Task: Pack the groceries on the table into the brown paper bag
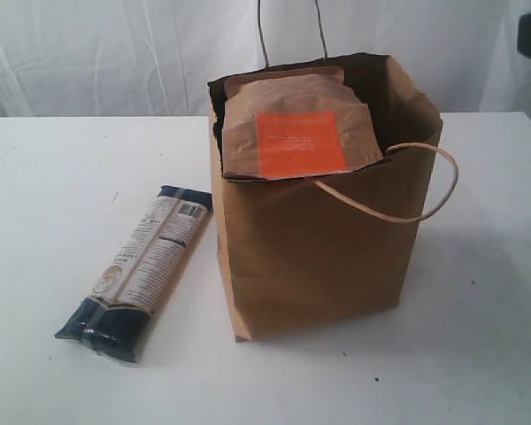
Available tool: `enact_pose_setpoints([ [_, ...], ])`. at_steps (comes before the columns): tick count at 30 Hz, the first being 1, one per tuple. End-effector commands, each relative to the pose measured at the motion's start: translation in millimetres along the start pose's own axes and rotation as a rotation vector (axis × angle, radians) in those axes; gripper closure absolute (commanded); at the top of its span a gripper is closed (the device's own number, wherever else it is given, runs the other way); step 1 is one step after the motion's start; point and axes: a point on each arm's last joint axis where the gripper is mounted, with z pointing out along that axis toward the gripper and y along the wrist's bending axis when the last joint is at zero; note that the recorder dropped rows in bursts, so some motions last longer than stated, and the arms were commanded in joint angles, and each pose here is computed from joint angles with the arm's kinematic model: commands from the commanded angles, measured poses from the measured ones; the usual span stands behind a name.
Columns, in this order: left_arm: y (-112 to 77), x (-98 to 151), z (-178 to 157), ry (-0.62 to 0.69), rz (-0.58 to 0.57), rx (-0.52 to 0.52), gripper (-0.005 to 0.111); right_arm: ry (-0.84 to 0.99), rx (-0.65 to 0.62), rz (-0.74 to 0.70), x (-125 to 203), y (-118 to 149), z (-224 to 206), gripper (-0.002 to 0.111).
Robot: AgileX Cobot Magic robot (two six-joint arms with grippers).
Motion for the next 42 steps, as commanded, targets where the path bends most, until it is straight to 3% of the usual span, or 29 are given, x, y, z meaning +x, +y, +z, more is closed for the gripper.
enact_pose_setpoints([
  [1,-0.1,1.0,0.1,0.002,-0.004,0.001,0.107,0.041,-0.006,-0.003,14.8,1.4,-3.6,0.108],
  [8,-0.1,1.0,0.1,0.002,-0.004,0.001,0.107,0.094,-0.007,-0.002,33.5,1.9,4.6,0.108],
  [19,-0.1,1.0,0.1,0.002,-0.004,0.001,0.107,0.191,-0.021,0.067,89.0,5.7,24.0,0.108],
  [29,-0.1,1.0,0.1,0.002,-0.004,0.001,0.107,0.138,0.008,0.099,147.2,7.2,17.0,0.108],
  [42,-0.1,1.0,0.1,0.002,-0.004,0.001,0.107,0.041,0.084,0.140,195.9,5.3,-12.0,0.108],
])
